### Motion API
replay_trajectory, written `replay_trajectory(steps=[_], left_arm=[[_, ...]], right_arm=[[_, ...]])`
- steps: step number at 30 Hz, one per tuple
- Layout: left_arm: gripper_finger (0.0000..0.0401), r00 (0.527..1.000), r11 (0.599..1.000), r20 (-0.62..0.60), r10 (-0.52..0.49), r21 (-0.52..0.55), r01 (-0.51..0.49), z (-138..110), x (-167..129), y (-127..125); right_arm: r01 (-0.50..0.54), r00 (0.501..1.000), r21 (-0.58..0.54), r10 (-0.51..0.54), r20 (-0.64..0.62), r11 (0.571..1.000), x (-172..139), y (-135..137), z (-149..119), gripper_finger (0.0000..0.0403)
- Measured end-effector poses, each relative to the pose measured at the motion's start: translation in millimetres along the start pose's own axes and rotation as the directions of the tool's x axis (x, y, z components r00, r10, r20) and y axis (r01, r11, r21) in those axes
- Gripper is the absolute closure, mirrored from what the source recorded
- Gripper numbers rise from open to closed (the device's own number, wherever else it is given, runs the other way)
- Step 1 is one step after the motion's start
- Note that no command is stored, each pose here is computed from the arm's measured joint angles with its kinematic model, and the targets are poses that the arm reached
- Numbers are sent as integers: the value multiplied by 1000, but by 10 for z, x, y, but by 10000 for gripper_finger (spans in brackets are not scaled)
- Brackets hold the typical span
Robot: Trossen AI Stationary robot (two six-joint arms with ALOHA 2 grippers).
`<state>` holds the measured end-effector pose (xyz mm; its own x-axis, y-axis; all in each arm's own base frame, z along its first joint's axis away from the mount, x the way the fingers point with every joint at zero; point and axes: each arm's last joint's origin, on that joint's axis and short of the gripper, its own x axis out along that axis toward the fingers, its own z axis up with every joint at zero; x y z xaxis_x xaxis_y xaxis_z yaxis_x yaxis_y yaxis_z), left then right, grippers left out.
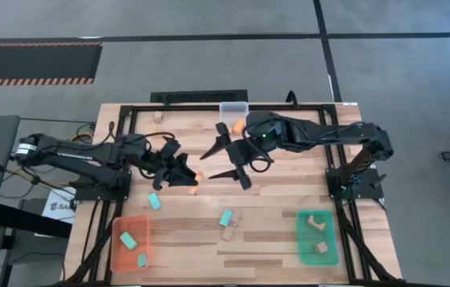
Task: Sort & place blocks by color
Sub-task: Put the orange block into the transparent white bin
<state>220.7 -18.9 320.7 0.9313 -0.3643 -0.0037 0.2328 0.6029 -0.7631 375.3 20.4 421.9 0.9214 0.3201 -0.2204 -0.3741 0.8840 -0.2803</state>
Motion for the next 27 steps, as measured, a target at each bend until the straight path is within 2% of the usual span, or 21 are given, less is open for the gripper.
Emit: replay_trajectory(steps=[6,9,16,21,25,27], left_arm=[[306,993,993,27,-114,-15,114,57,191,66],[306,983,984,41,-178,-21,179,100,257,102],[306,982,980,34,-188,-58,190,124,322,202],[306,982,980,30,-188,-60,190,129,317,210],[306,982,979,20,-188,-72,189,124,317,213],[291,982,979,20,-189,-73,190,124,317,212]], right_arm=[[-100,995,30,100,29,995,66,48,-17,121],[-128,992,46,129,-7,991,141,83,-98,121],[-177,983,86,181,-41,980,305,117,-234,137],[-172,984,72,175,-37,982,316,111,-233,200],[-175,984,48,177,-35,983,307,82,-245,288],[-181,983,39,182,-37,983,303,71,-253,335]])
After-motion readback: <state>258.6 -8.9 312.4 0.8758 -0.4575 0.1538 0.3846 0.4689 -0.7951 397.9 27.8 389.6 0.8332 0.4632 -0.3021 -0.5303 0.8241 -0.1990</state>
